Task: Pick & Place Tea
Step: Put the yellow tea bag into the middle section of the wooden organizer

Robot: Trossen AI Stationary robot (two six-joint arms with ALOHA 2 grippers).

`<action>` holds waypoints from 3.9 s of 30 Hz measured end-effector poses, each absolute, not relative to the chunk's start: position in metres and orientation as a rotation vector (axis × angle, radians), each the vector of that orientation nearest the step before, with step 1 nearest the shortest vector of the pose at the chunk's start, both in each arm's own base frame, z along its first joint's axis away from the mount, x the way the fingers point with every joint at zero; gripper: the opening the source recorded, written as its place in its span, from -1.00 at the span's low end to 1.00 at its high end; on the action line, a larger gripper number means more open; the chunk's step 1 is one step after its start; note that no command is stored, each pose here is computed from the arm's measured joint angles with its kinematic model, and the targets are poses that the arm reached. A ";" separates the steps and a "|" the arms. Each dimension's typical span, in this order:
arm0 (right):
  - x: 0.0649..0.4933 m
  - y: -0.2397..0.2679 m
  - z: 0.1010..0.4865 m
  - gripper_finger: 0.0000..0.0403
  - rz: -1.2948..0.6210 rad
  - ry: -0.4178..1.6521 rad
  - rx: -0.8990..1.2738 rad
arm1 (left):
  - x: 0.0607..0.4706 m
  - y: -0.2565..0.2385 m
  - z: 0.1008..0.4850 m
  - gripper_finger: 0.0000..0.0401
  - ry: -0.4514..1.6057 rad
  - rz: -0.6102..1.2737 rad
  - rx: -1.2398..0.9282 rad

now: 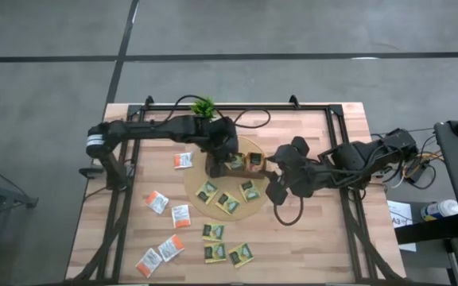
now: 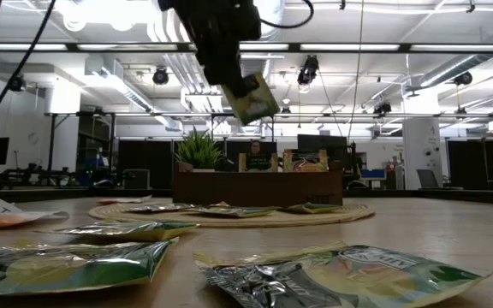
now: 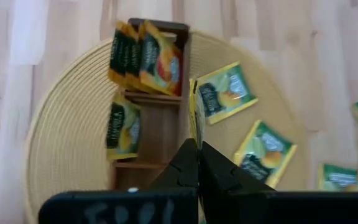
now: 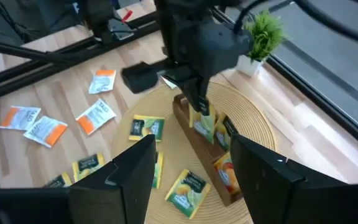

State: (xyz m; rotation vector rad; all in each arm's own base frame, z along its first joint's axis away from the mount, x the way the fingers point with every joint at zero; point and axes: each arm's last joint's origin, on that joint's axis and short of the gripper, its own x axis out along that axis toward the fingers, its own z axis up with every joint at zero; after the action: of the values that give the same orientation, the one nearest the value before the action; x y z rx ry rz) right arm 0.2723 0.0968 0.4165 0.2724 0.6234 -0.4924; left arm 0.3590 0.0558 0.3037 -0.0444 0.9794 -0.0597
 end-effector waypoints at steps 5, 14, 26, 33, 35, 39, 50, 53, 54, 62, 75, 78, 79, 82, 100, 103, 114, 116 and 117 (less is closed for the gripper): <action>0.272 0.097 0.416 0.01 -0.495 0.630 0.269 | 0.372 0.064 0.293 -1.00 1.022 -0.075 0.003; 0.271 0.096 0.415 0.01 -0.499 0.634 0.268 | 0.385 0.074 0.268 -1.00 1.127 -0.038 0.145; 0.271 0.096 0.416 0.01 -0.505 0.628 0.272 | 0.398 0.079 0.238 -1.00 1.192 -0.086 0.203; 0.271 0.096 0.416 0.01 -0.506 0.628 0.273 | 0.403 0.080 0.239 -0.97 1.145 -0.074 0.227; 0.271 0.096 0.416 0.01 -0.506 0.628 0.273 | 0.403 0.081 0.237 -0.93 1.148 -0.070 0.224; 0.271 0.096 0.416 0.01 -0.506 0.628 0.273 | 0.404 0.082 0.233 -0.75 1.166 -0.069 0.213; 0.271 0.096 0.415 0.01 -0.503 0.630 0.265 | 0.401 0.081 0.244 -0.33 1.190 -0.020 0.143; 0.272 0.096 0.413 0.01 -0.504 0.638 0.257 | 0.396 0.080 0.254 -0.33 1.201 0.004 0.101; 0.272 0.096 0.412 0.01 -0.505 0.641 0.254 | 0.394 0.080 0.256 -0.33 1.203 0.010 0.089; 0.274 0.099 0.397 0.01 -0.519 0.675 0.254 | 0.370 0.070 0.299 -0.32 1.113 0.055 -0.053; 0.289 0.106 0.358 0.01 -0.534 0.704 0.540 | 0.319 0.031 0.381 -0.32 0.843 0.053 -0.061; 0.295 0.104 0.350 0.01 -0.587 0.710 0.594 | 0.308 0.022 0.392 -0.32 0.773 0.055 -0.038; 0.297 0.103 0.348 0.01 -0.599 0.710 0.609 | 0.304 0.019 0.395 -0.32 0.747 0.054 -0.039; 0.309 0.100 0.337 0.01 -0.627 0.744 0.648 | 0.292 0.014 0.400 -0.32 0.690 0.051 -0.054; 0.369 0.079 0.267 0.01 -0.705 1.076 0.877 | 0.235 0.009 0.398 -0.32 0.591 0.062 -0.115; 0.370 0.075 0.254 0.01 -0.752 1.146 0.864 | 0.233 0.009 0.396 -0.32 0.593 0.062 -0.115; 0.386 0.062 0.203 0.01 -0.824 1.332 0.793 | 0.233 0.008 0.392 -0.32 0.605 0.065 -0.126; 0.388 0.059 0.197 0.01 -0.832 1.348 0.790 | 0.232 0.008 0.392 -0.32 0.603 0.065 -0.127; 0.389 0.058 0.193 0.01 -0.838 1.357 0.785 | 0.232 0.008 0.393 -0.32 0.603 0.065 -0.127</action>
State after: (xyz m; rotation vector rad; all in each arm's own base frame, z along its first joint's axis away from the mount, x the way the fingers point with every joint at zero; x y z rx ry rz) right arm 0.3888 0.0583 0.1935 0.7851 1.3569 -0.8385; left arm 0.2323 0.0085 0.3925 -0.1269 0.6027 0.0654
